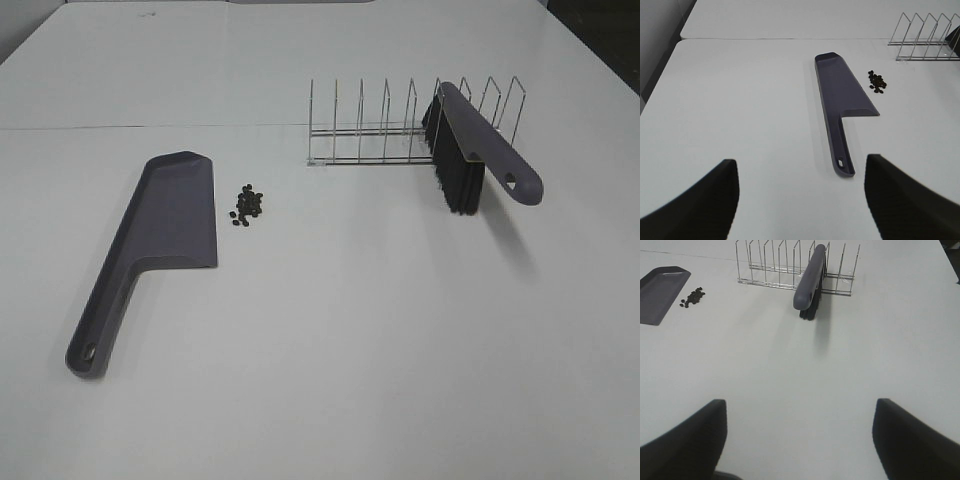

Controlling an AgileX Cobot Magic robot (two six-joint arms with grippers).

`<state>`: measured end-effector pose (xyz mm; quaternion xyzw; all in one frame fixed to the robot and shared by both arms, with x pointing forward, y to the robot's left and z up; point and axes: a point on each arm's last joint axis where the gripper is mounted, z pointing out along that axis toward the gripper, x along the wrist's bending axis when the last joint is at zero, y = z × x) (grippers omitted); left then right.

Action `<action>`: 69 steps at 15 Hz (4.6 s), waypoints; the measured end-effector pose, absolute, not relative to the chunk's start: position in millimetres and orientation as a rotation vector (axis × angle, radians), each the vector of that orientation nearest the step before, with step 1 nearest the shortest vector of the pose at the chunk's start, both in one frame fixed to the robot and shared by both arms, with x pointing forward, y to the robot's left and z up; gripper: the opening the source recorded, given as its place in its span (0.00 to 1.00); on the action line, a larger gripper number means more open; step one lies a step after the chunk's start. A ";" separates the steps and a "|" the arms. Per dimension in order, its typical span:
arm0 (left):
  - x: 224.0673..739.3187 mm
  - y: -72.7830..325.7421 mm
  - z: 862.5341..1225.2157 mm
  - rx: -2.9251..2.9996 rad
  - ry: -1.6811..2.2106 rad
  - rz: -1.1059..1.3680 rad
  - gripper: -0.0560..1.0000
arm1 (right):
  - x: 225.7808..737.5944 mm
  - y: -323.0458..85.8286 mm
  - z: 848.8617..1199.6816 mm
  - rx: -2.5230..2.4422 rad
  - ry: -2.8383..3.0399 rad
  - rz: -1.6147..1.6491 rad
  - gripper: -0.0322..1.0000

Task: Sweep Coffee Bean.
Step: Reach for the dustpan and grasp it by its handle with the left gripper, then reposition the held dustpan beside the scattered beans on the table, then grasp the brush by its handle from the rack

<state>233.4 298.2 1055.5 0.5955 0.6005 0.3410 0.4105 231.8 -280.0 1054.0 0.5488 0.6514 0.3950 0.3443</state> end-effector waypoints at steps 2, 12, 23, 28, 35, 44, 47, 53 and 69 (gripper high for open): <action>233.4 298.2 1055.5 1.499 1.512 0.858 0.69 | 231.8 -280.0 1054.0 1.425 1.692 1.026 0.72; 269.5 296.8 1084.8 1.441 1.458 0.902 0.69 | 231.9 -278.3 1054.9 1.424 1.691 1.055 0.72; 491.1 271.2 1073.9 1.699 1.722 0.470 0.69 | 232.0 -280.4 1054.3 1.471 1.659 1.051 0.72; 557.5 244.4 994.9 1.902 1.866 0.138 0.69 | 232.0 -280.6 1054.3 1.474 1.656 1.051 0.72; 580.0 210.9 909.1 2.084 1.995 -0.141 0.69 | 232.0 -280.6 1054.4 1.473 1.656 1.051 0.72; 585.4 196.1 874.8 2.137 2.007 -0.030 0.69 | 232.0 -280.6 1054.4 1.474 1.655 1.052 0.72; 588.4 196.4 870.9 2.141 2.017 -0.019 0.65 | 232.0 -280.6 1054.4 1.474 1.655 1.052 0.72; 588.5 197.1 869.9 2.157 2.017 -0.016 0.38 | 232.0 -280.6 1054.4 1.474 1.655 1.052 0.72; 581.7 203.6 885.2 2.173 2.095 0.008 0.38 | 235.2 -280.5 1054.7 1.489 1.668 1.047 0.70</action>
